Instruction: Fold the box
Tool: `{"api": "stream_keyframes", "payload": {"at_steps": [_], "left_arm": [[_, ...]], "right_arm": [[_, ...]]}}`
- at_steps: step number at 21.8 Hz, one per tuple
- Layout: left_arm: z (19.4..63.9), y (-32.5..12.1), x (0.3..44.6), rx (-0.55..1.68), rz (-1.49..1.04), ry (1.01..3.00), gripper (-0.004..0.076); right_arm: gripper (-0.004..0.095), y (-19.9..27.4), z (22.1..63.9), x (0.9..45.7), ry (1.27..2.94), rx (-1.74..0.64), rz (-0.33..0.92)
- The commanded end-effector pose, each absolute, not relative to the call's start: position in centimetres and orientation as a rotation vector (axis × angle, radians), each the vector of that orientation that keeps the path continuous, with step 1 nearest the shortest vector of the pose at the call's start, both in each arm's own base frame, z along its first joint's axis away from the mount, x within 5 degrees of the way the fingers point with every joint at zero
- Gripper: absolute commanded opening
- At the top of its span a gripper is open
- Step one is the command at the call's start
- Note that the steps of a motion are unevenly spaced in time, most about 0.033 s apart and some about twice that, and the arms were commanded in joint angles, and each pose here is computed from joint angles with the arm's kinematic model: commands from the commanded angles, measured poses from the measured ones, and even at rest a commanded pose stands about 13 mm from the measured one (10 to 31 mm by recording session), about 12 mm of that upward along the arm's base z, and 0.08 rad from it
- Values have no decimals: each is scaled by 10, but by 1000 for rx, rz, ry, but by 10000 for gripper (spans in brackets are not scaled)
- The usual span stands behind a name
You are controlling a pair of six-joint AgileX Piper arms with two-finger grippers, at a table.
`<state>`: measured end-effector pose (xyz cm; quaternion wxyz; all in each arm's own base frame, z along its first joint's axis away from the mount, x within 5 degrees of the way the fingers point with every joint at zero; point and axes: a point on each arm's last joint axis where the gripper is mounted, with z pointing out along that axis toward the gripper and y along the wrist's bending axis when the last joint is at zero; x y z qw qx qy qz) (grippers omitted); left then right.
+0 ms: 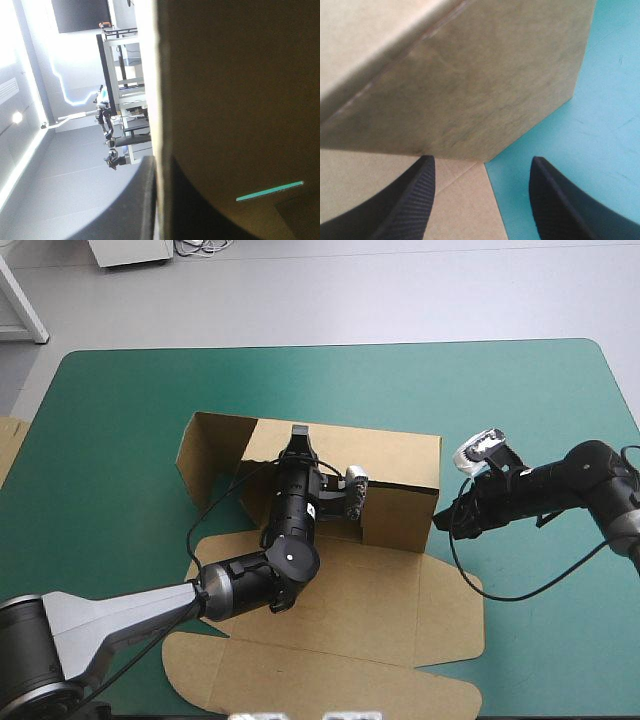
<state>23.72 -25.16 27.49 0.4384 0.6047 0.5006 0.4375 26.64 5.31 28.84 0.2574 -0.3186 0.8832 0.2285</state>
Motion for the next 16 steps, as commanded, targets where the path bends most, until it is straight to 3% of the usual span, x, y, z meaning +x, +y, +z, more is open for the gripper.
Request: {"api": "stream_keyframes", "payload": {"at_steps": [1, 4, 7, 12, 16], "left_arm": [[289, -256, 232, 1493, 1017, 1196, -10], [289, -256, 232, 1497, 1011, 1194, -10], [289, -256, 232, 1497, 1012, 1194, -10], [289, -256, 232, 1488, 1002, 1204, -10], [288, -256, 232, 1460, 977, 1235, -10]], "right_arm": [[540, 66, 313, 253, 2327, -866, 670], [540, 72, 319, 243, 2344, -861, 639], [540, 76, 322, 242, 2276, -793, 531], [540, 73, 294, 241, 2306, -683, 535], [540, 73, 281, 233, 2228, -621, 543]]}}
